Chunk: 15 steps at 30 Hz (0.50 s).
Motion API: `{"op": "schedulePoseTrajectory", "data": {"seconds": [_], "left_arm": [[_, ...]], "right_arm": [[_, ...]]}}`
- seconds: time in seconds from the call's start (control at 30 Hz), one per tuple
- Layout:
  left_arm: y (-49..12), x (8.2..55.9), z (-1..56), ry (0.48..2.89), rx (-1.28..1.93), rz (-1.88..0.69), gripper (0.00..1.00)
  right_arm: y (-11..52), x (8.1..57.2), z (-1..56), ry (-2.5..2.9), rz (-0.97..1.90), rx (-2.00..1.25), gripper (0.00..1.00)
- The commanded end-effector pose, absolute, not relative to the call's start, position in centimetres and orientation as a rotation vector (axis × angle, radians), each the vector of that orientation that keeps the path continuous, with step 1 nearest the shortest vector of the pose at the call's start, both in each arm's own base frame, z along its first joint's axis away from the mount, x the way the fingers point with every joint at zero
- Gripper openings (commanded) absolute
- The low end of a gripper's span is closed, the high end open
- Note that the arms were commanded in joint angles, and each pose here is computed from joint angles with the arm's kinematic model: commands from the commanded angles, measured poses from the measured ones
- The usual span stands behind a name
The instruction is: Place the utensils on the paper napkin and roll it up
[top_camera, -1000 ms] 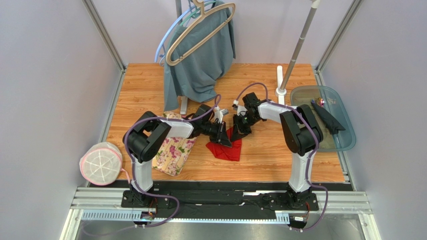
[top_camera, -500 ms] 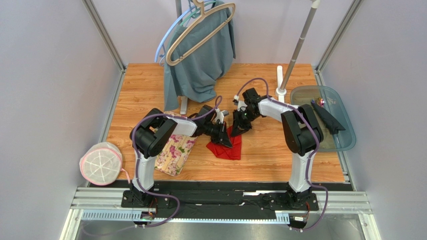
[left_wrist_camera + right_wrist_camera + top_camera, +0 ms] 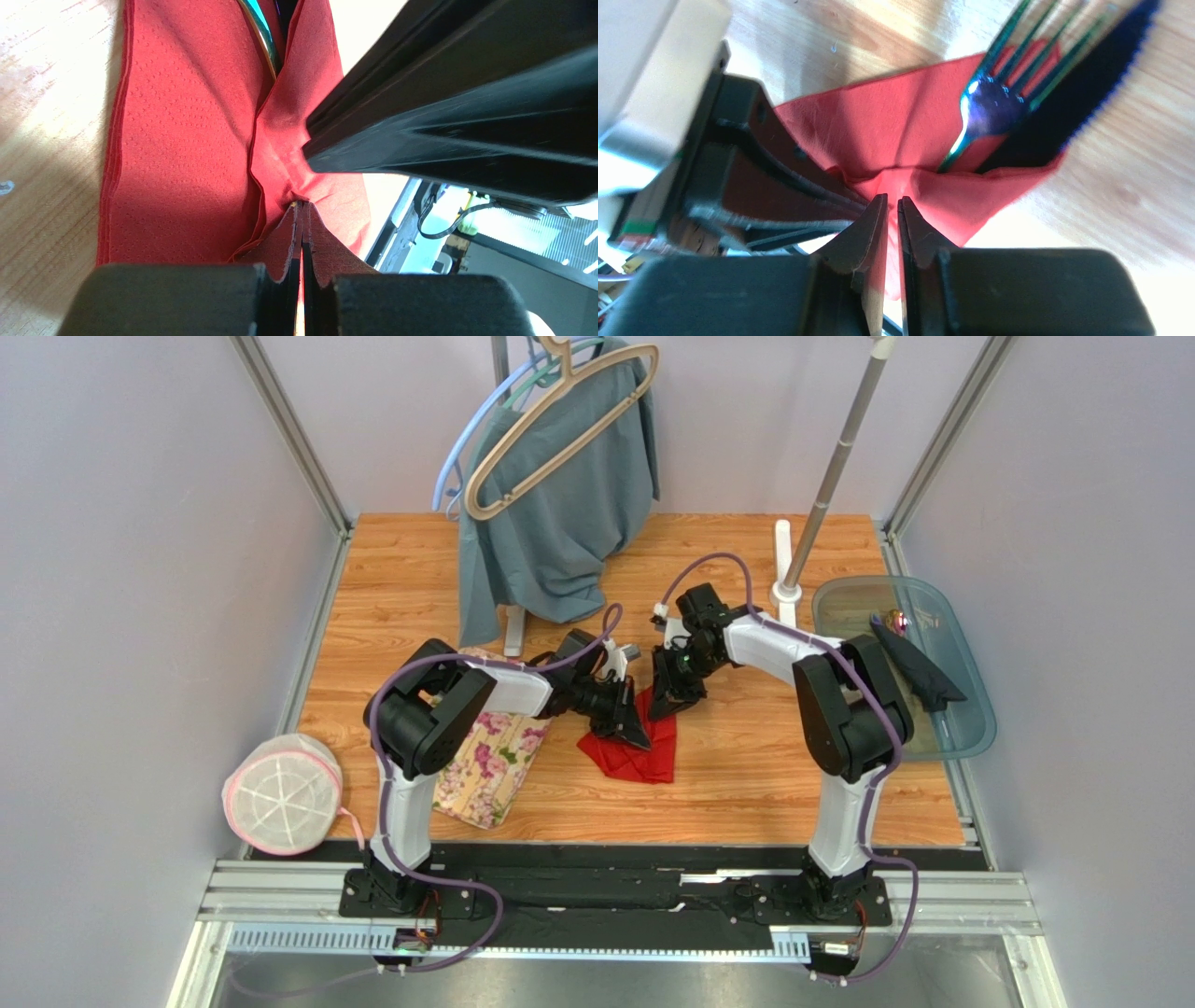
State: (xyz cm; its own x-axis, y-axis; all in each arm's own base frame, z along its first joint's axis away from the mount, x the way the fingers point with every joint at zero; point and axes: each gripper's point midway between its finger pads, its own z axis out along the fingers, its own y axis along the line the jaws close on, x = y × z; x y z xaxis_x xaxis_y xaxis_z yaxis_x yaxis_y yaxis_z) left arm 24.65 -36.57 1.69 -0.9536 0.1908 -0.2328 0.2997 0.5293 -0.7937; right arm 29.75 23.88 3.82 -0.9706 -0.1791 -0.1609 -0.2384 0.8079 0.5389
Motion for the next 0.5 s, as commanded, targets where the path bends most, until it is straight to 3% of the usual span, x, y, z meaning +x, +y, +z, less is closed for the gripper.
{"op": "schedulePoseTrajectory", "data": {"seconds": [0.0, 0.17, 0.47], "left_arm": [[-34.8, 25.5, -1.8, 2.722, 0.385, -1.201, 0.00], [-34.7, 26.0, -0.8, 2.677, 0.377, -1.235, 0.04], [-36.4, 25.7, 6.4, 2.441, 0.518, -1.404, 0.14]], "right_arm": [[24.2, 29.7, 1.2, 2.917, 0.858, -0.354, 0.13], [22.8, 28.9, -1.8, 2.990, 0.754, -0.360, 0.09], [21.8, 29.3, -2.9, 3.003, 0.725, -0.350, 0.08]]}}
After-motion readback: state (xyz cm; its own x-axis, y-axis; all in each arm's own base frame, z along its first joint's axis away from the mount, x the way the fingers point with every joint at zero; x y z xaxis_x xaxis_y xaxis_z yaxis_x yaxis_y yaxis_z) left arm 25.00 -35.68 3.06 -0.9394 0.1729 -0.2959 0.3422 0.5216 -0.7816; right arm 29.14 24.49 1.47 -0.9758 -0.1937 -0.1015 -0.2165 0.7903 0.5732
